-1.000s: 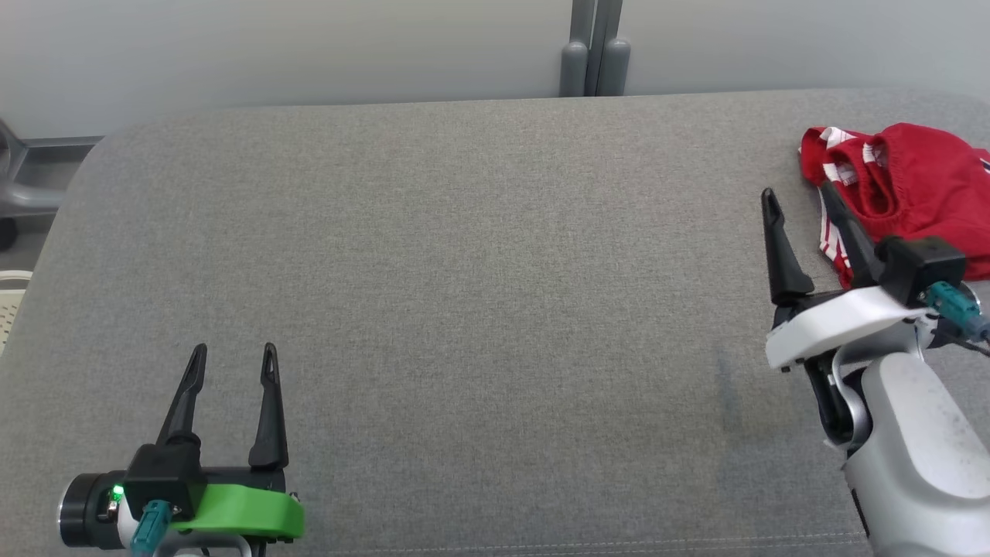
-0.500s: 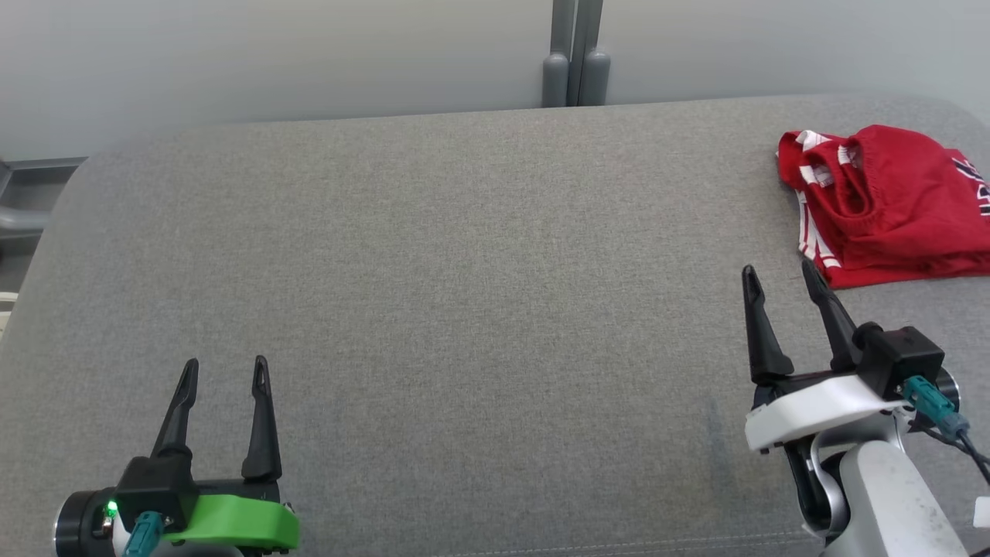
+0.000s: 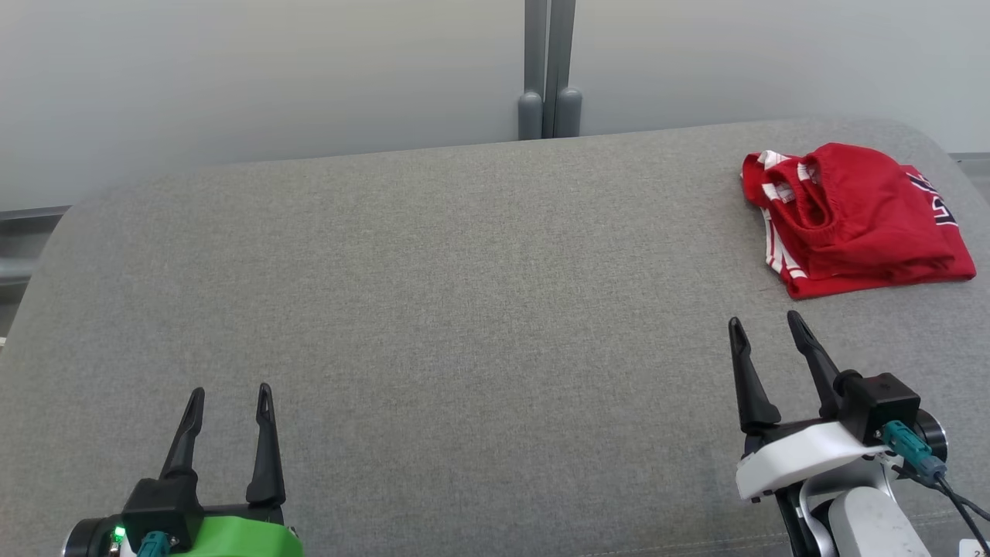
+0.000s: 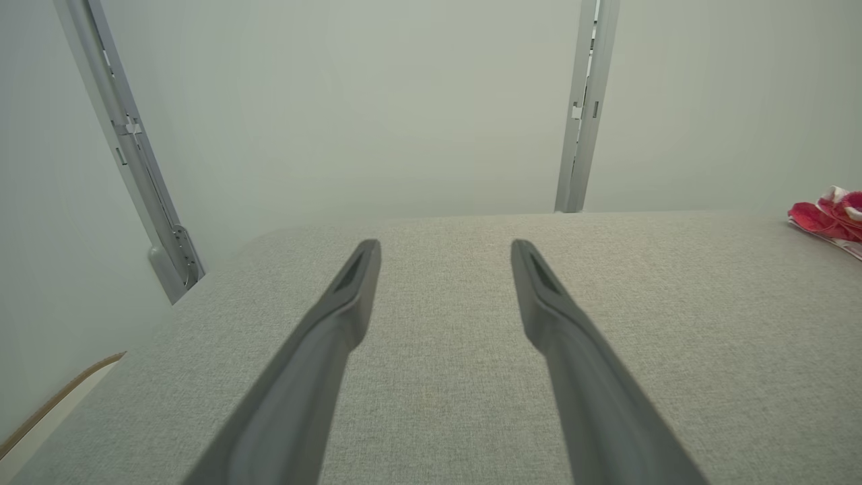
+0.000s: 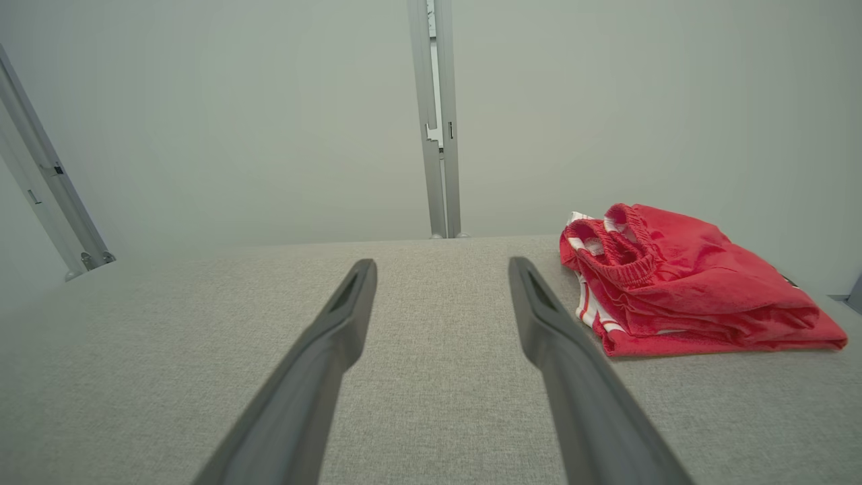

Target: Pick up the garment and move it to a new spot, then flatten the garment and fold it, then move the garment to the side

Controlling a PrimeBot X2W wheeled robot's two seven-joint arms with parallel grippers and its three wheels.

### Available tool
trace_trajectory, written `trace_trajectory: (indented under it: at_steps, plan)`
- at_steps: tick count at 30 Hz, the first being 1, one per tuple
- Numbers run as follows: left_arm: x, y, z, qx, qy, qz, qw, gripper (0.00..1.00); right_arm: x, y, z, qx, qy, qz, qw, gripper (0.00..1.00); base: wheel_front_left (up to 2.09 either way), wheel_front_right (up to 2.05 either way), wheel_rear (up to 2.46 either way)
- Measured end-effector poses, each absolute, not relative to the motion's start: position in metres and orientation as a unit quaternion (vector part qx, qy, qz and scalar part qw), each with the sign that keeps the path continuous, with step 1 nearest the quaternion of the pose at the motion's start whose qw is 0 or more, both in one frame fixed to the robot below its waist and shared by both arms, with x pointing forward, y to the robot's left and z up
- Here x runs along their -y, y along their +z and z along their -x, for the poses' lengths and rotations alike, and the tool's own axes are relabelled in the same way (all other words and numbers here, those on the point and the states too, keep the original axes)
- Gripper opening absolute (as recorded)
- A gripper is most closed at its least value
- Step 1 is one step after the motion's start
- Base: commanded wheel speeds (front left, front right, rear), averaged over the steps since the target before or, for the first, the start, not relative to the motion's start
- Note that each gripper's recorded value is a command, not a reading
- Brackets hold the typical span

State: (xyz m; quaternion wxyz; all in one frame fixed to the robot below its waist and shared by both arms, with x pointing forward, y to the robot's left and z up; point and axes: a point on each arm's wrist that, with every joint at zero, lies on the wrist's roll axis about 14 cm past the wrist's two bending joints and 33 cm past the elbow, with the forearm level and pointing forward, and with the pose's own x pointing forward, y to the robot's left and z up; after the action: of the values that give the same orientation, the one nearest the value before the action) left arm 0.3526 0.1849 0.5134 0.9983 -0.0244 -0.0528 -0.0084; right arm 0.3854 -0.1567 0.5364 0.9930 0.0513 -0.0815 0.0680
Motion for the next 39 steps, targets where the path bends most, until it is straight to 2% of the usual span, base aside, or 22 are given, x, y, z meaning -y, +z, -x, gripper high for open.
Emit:
trace_trajectory:
  at_steps: [25, 26, 30, 39]
  plan:
    - [-0.18, 0.509, -0.352, 0.045, -0.018, 0.025, 0.998, 1.0, 0.154, 0.527, -0.381, 0.068, 0.069, -0.055, 0.994, 1.0, 0.0, 0.0, 0.0]
    - [-0.179, 0.504, -0.352, 0.039, -0.018, 0.027, 0.999, 0.0, 0.154, 0.521, -0.38, 0.058, 0.068, -0.056, 0.994, 0.0, 0.0, 0.0, 0.0]
    - [-0.18, 0.491, -0.349, 0.014, -0.013, 0.037, 0.999, 0.0, 0.155, 0.502, -0.374, 0.027, 0.062, -0.068, 0.995, 0.0, 0.0, 0.0, 0.0]
    - [-0.189, 0.482, -0.352, -0.008, 0.011, 0.124, 0.992, 0.0, 0.167, 0.495, -0.378, 0.004, 0.034, -0.15, 0.988, 0.0, 0.0, 0.0, 0.0]
